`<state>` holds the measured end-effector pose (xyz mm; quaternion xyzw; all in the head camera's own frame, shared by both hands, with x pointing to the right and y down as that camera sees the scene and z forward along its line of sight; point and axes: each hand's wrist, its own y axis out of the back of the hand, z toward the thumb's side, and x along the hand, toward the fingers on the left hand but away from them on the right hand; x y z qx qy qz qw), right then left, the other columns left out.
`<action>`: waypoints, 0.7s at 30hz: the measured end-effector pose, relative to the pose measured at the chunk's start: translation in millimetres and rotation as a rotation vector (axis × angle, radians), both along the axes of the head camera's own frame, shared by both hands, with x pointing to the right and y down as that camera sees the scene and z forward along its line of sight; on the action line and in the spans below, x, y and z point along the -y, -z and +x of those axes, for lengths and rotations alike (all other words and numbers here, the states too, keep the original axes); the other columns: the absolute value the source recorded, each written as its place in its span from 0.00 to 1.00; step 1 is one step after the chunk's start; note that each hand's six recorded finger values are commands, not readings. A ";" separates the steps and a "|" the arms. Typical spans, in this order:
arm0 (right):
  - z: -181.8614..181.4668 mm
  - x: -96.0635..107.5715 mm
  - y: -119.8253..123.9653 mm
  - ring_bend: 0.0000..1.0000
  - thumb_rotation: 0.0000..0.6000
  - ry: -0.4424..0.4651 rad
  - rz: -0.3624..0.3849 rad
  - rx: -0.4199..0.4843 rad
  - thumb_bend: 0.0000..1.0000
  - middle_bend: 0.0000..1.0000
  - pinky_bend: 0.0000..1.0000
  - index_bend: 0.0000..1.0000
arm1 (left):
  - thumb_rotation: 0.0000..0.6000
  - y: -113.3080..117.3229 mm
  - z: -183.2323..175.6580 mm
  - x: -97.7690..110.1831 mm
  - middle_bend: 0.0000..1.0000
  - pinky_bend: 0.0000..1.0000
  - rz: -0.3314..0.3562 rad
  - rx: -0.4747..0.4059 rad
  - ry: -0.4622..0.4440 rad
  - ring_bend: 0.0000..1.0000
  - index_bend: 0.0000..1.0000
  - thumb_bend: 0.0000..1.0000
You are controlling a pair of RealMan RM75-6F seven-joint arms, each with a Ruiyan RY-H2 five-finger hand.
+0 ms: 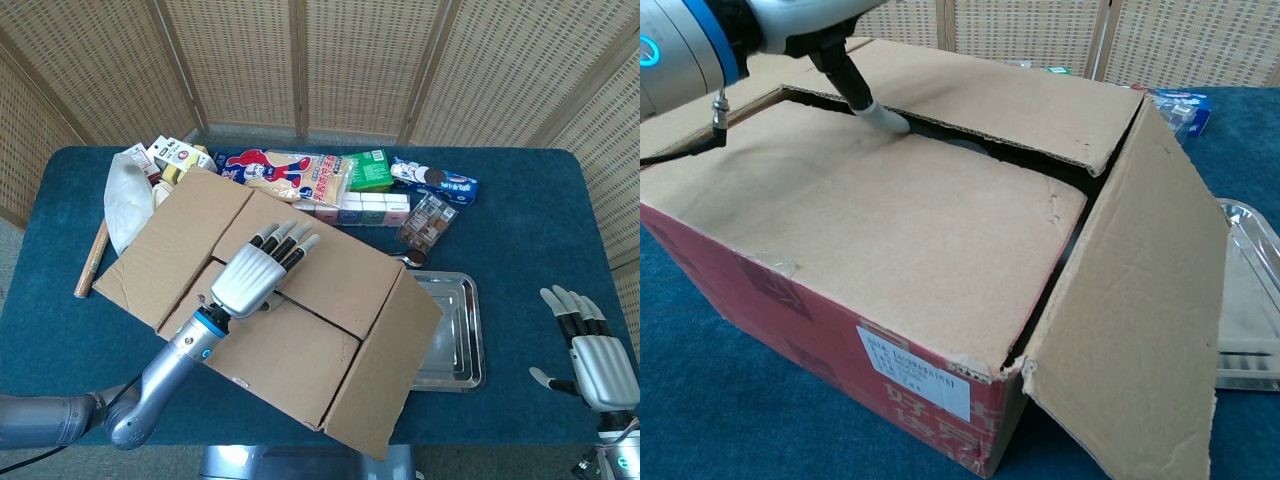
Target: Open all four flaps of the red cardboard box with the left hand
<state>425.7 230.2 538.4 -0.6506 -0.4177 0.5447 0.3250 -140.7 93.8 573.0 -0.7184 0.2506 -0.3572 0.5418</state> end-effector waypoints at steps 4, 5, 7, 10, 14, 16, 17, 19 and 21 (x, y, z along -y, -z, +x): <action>-0.9 -0.6 -0.7 0.00 1.00 0.005 -0.005 0.000 0.00 0.00 0.00 0.00 | 1.00 5.5 -1.4 6.5 0.00 0.18 0.031 -0.009 0.012 0.00 0.00 0.09; -1.1 -0.7 -0.7 0.00 1.00 0.005 -0.005 0.001 0.00 0.00 0.00 0.00 | 1.00 7.8 -1.4 8.6 0.00 0.18 0.040 -0.013 0.015 0.00 0.00 0.09; -0.9 -0.6 -0.1 0.00 1.00 0.004 -0.003 0.003 0.00 0.00 0.00 0.00 | 1.00 11.6 -1.4 12.0 0.00 0.18 0.058 -0.017 0.017 0.00 0.00 0.10; -0.3 -0.4 0.0 0.00 1.00 0.001 -0.004 0.004 0.00 0.00 0.00 0.00 | 1.00 20.9 -1.9 19.2 0.00 0.18 0.103 -0.017 0.018 0.00 0.00 0.09; -0.9 -0.8 -1.1 0.00 1.00 0.005 -0.010 0.003 0.00 0.00 0.00 0.00 | 1.00 30.7 -1.9 29.2 0.00 0.18 0.134 -0.023 0.030 0.00 0.00 0.10; -1.2 -1.0 -1.5 0.00 1.00 0.006 -0.012 0.004 0.00 0.00 0.00 0.00 | 1.00 33.9 -1.5 34.2 0.00 0.18 0.142 -0.025 0.036 0.00 0.00 0.09; -1.2 -1.0 -1.6 0.00 1.00 0.006 -0.012 0.004 0.00 0.00 0.00 0.00 | 1.00 35.7 -0.8 37.6 0.00 0.18 0.147 -0.024 0.037 0.00 0.00 0.09; -0.7 -0.8 -1.7 0.00 1.00 0.004 -0.013 0.004 0.00 0.00 0.00 0.00 | 1.00 37.6 0.2 43.1 0.00 0.18 0.155 -0.021 0.039 0.00 0.00 0.09; -0.2 -0.3 -1.7 0.00 1.00 0.001 -0.014 0.005 0.00 0.00 0.00 0.00 | 1.00 39.9 1.7 49.6 0.00 0.18 0.163 -0.021 0.045 0.00 0.00 0.10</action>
